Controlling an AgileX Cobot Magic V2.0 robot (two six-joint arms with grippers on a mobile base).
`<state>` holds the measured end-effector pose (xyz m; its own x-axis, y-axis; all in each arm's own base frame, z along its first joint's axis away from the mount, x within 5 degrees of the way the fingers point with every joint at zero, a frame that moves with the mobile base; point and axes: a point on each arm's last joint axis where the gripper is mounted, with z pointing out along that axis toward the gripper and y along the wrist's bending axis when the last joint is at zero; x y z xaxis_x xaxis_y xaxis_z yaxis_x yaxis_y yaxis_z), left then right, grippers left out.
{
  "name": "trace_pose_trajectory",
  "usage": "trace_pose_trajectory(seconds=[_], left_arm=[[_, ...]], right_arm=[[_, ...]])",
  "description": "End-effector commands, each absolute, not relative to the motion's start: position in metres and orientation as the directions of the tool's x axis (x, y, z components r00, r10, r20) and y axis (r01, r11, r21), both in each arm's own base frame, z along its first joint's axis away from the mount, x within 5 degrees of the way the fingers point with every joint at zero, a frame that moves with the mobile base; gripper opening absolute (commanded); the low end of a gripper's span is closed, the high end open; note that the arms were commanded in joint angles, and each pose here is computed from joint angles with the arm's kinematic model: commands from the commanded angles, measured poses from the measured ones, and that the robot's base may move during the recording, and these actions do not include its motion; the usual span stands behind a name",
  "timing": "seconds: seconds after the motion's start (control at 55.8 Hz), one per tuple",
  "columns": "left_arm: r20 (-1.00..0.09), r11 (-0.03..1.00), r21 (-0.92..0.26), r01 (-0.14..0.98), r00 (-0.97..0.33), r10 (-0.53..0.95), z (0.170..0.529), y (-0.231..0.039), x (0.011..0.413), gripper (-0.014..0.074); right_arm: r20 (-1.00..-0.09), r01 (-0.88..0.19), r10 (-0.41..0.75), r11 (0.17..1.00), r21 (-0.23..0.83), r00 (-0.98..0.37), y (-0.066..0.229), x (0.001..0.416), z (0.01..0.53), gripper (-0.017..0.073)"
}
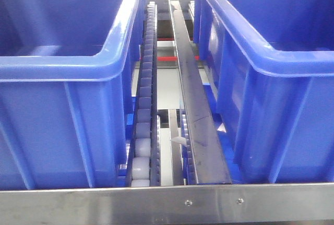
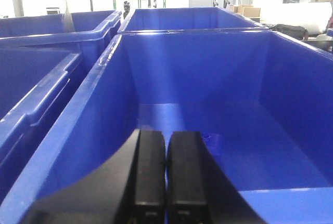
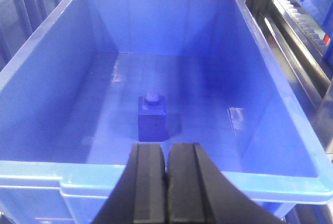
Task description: Pick and sort blue part to right shelf
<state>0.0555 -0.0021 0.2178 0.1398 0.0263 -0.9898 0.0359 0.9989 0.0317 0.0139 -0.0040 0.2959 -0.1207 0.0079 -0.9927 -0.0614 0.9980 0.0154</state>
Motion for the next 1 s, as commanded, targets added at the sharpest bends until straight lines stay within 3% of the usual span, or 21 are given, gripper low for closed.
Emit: trace_pose_trajectory(seconds=[0.0,0.501,0.985], left_arm=[[-0.978,0.999,0.026,0.035,0.207,0.018,0.214,-0.002,0.054,0.0125],[-0.978,0.999,0.026,0.035,0.207,0.018,0.214,-0.002,0.054,0.0125],[-0.979,0.999,0.026,0.035,0.205,0.018,0.214,-0.002,0.054,0.0125]], right_arm=[[-1.000,-0.059,-0.009,0.998,-0.008,-0.022,-0.004,0.015,0.309,0.0057],[-0.995,-0.020,0.087,0.996,0.086,0.051,0.001,0.058,0.204,0.0057],[-0.997,-0.017,0.065,0.998,0.065,0.039,0.001,0.055,0.203,0.0057]])
